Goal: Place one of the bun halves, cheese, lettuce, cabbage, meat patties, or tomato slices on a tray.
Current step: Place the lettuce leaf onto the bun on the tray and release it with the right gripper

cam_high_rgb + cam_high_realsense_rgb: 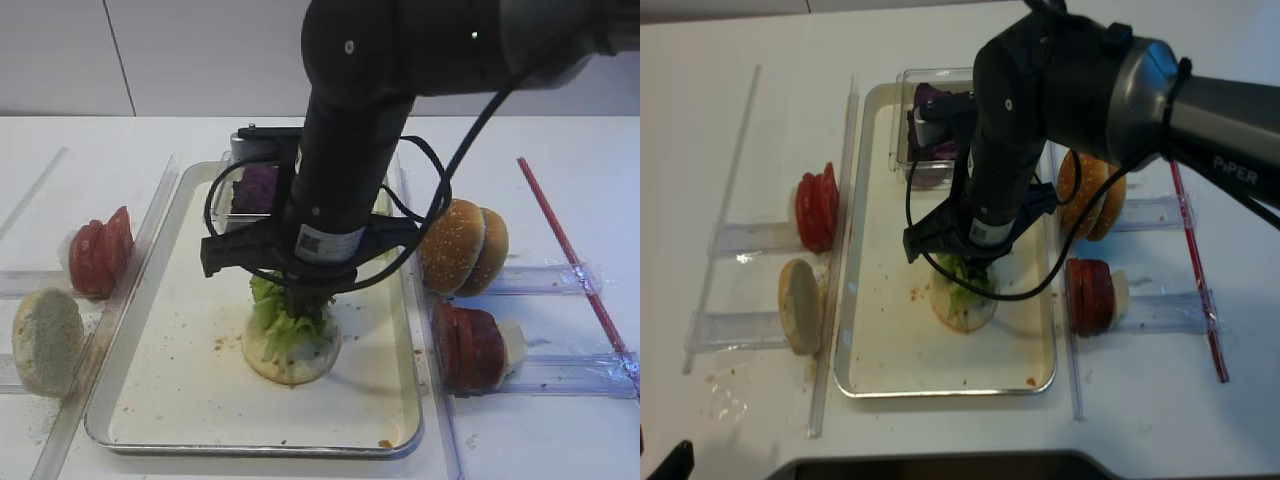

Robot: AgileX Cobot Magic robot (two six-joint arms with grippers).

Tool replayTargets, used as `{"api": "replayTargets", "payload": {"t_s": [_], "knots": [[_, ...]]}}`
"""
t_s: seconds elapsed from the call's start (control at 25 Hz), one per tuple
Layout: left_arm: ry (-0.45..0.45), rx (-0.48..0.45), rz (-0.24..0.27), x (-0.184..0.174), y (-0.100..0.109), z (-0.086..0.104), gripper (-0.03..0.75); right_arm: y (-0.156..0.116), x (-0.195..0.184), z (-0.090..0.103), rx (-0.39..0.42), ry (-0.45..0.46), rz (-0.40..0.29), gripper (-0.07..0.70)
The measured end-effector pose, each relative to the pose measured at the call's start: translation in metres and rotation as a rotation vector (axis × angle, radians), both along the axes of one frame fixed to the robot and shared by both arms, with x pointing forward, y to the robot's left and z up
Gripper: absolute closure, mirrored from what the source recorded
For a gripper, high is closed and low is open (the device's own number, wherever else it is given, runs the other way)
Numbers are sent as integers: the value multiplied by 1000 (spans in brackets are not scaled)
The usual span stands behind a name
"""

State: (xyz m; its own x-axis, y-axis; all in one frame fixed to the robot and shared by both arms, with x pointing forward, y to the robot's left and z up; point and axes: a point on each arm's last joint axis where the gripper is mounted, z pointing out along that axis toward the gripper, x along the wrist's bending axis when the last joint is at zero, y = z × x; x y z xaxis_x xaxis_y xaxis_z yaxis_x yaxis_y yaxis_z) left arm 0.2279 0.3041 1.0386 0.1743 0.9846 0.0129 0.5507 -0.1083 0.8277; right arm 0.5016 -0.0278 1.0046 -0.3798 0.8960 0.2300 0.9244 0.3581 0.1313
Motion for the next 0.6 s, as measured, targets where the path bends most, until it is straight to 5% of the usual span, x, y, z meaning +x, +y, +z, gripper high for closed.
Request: {"api": "replayTargets", "payload": {"t_s": [0.28,0.6], "knots": [[0,0,0,0,0,0,376,4,2,-13,-13,30,-6,534],[0,0,0,0,0,0,376,4,3,-13,-7,27,-8,271]]}}
